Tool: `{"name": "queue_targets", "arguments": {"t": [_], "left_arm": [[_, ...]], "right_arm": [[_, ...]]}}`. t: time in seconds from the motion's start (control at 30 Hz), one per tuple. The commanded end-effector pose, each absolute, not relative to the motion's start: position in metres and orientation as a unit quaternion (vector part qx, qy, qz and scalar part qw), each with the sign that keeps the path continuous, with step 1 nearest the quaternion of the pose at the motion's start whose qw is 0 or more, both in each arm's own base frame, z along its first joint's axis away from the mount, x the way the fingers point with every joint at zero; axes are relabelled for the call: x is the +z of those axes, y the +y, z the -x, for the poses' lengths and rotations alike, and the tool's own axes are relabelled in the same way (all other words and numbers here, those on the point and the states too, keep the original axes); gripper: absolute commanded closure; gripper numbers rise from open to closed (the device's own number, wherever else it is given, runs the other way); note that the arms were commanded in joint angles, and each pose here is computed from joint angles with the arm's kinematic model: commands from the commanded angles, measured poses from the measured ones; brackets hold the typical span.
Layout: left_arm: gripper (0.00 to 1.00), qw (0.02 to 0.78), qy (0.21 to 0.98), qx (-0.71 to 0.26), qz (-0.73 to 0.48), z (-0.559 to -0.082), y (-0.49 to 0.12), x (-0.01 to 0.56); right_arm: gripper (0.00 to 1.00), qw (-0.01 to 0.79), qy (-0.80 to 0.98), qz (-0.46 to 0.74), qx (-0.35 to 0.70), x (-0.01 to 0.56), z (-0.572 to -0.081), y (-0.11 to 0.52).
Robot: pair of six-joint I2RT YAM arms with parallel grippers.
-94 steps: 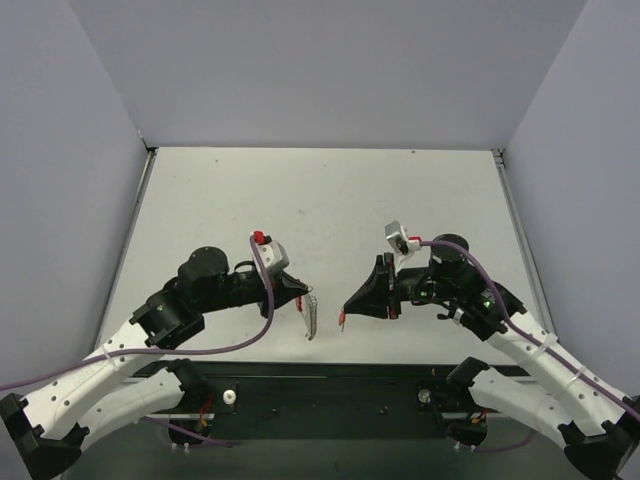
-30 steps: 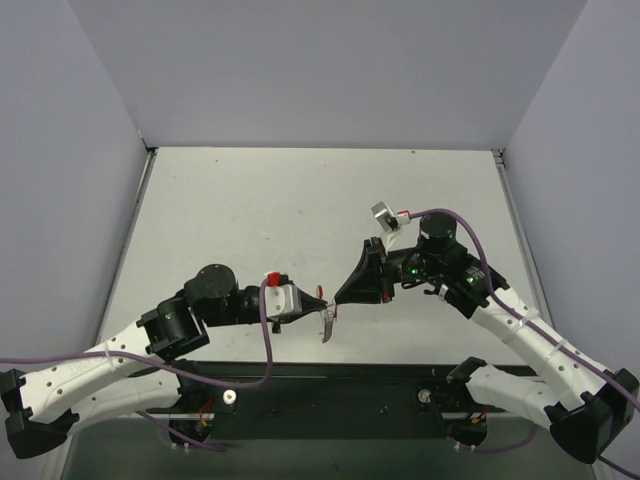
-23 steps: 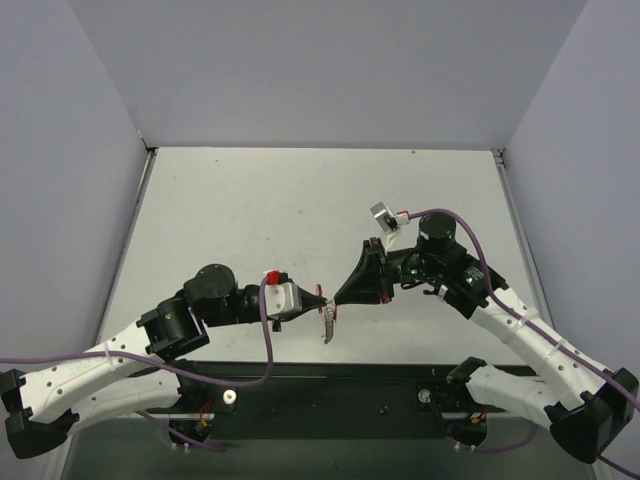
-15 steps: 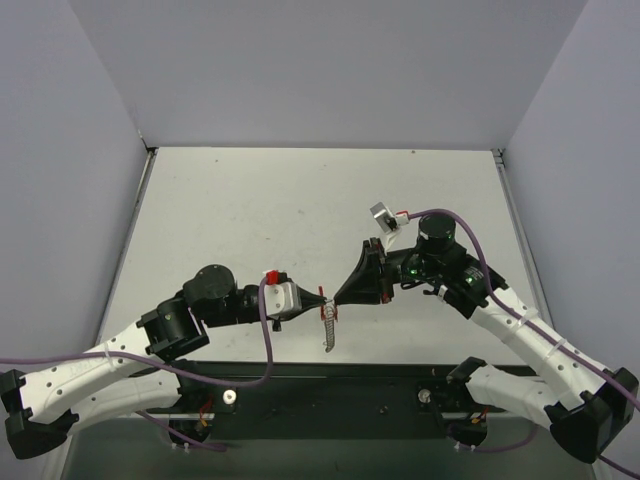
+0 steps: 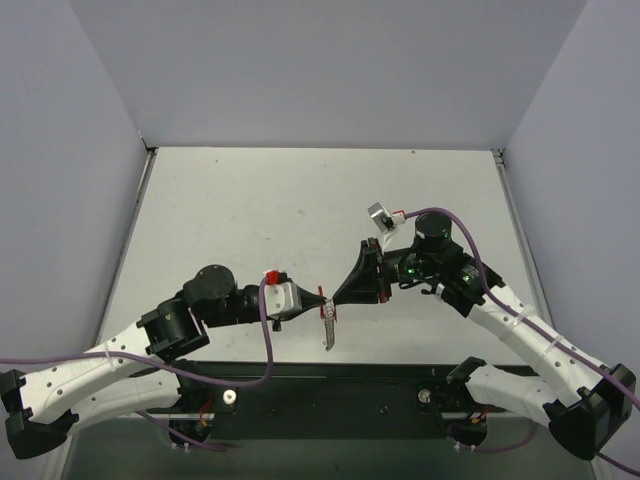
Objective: Put the keys on the keyring
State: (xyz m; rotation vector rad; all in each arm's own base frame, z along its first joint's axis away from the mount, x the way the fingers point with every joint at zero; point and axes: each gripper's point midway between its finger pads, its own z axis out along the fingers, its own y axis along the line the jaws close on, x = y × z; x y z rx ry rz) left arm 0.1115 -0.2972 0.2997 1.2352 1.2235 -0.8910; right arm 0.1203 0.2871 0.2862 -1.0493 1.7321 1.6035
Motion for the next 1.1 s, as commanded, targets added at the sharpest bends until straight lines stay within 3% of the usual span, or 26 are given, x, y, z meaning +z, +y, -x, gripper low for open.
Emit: {"name": "queue_targets", "arguments": {"t": [0.0,1.07], "left_arm": [[1.0,0.586,0.487,-0.393,-0.514,-0.1072,-0.2987,0.3236],[1.0,0.578,0.492,-0.398,-0.515,-0.1048,-0.298,0.3178]], "right_arm": [[1.0,0.298,0.62,0.41,0.599,0.2961,-0.12,0.2895],[1.0,0.297,0.617,0.409,0.604,0.2962,-0.1193,0.2904]]}}
